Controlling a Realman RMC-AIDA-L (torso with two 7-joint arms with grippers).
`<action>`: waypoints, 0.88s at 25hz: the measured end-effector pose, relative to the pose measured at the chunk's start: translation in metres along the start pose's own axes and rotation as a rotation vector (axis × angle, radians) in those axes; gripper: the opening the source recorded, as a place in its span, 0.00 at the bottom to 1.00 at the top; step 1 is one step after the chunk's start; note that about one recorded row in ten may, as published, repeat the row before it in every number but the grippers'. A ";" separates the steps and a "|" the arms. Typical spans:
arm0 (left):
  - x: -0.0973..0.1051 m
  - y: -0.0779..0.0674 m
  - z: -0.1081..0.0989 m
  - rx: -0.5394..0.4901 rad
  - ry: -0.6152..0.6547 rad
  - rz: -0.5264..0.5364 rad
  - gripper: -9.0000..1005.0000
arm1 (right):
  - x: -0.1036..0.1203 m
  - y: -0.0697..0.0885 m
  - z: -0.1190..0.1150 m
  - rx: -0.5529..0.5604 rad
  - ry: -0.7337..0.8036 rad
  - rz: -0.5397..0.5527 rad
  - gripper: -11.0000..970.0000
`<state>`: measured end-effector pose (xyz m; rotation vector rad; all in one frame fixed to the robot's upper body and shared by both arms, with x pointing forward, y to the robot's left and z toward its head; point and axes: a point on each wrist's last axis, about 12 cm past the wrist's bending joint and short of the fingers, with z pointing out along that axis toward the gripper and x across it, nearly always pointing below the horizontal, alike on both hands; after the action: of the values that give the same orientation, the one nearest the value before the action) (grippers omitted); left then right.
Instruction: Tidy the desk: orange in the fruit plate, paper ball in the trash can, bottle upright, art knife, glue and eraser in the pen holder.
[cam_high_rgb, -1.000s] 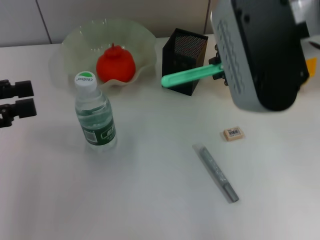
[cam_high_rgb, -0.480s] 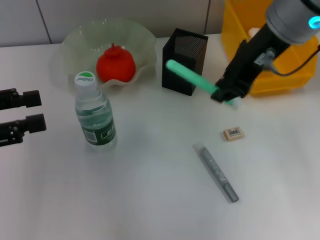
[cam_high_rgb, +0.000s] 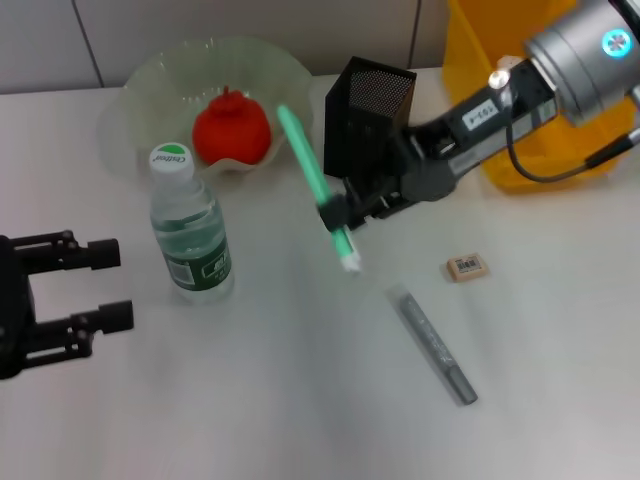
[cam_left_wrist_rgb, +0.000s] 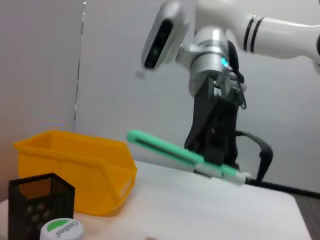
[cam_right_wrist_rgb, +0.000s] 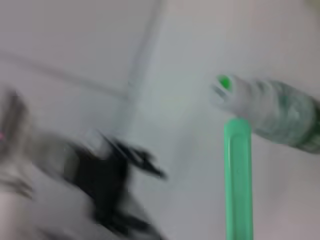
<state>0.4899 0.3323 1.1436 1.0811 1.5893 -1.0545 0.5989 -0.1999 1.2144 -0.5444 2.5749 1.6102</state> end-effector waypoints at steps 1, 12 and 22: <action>0.002 -0.003 0.000 -0.006 -0.002 0.027 0.50 | 0.000 0.000 0.000 0.000 0.000 0.000 0.26; 0.017 -0.014 -0.006 -0.138 -0.118 0.187 0.50 | 0.063 -0.054 0.005 -0.426 -0.307 0.213 0.26; 0.031 -0.007 0.001 -0.294 -0.298 0.267 0.49 | 0.105 -0.083 0.041 -0.676 -0.507 0.318 0.27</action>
<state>0.4774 0.3354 1.1148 0.8620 1.2720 -0.7363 0.5218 -0.2237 1.1002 0.2617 1.7838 2.3447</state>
